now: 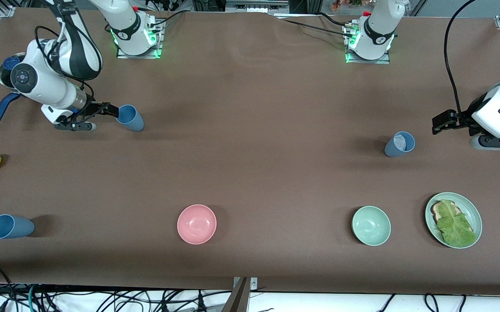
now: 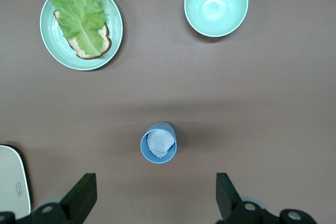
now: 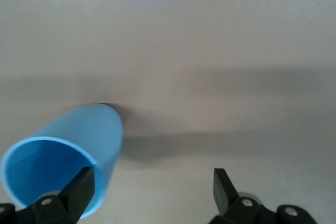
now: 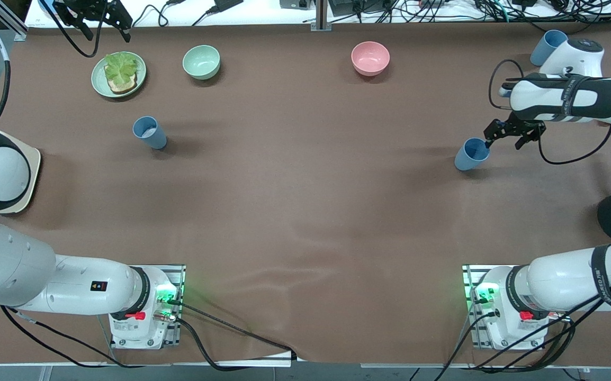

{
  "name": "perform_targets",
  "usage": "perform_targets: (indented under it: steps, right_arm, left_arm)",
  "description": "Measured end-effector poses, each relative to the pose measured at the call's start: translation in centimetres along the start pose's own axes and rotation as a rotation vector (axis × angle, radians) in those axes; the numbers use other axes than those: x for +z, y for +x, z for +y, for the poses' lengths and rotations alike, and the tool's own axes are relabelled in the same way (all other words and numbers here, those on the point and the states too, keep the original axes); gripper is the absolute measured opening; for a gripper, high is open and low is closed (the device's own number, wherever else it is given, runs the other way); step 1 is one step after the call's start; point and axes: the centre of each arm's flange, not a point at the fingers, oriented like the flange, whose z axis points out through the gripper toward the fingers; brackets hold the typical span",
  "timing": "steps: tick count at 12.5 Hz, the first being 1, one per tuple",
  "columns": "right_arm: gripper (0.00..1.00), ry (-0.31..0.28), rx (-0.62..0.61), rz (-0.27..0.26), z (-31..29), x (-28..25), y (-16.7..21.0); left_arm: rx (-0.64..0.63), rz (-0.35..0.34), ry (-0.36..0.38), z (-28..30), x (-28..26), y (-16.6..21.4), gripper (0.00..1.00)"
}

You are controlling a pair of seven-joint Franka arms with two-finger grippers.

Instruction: Stack blue cups with both arms

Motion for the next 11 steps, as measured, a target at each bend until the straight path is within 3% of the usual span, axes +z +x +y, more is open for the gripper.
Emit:
perform_targets:
  steps: [11]
  right_arm:
    - [1.0, -0.003, 0.009, -0.003, -0.8, -0.2, 0.2]
  left_arm:
    - [0.0, 0.0, 0.0, 0.0, 0.0, 0.0, 1.0]
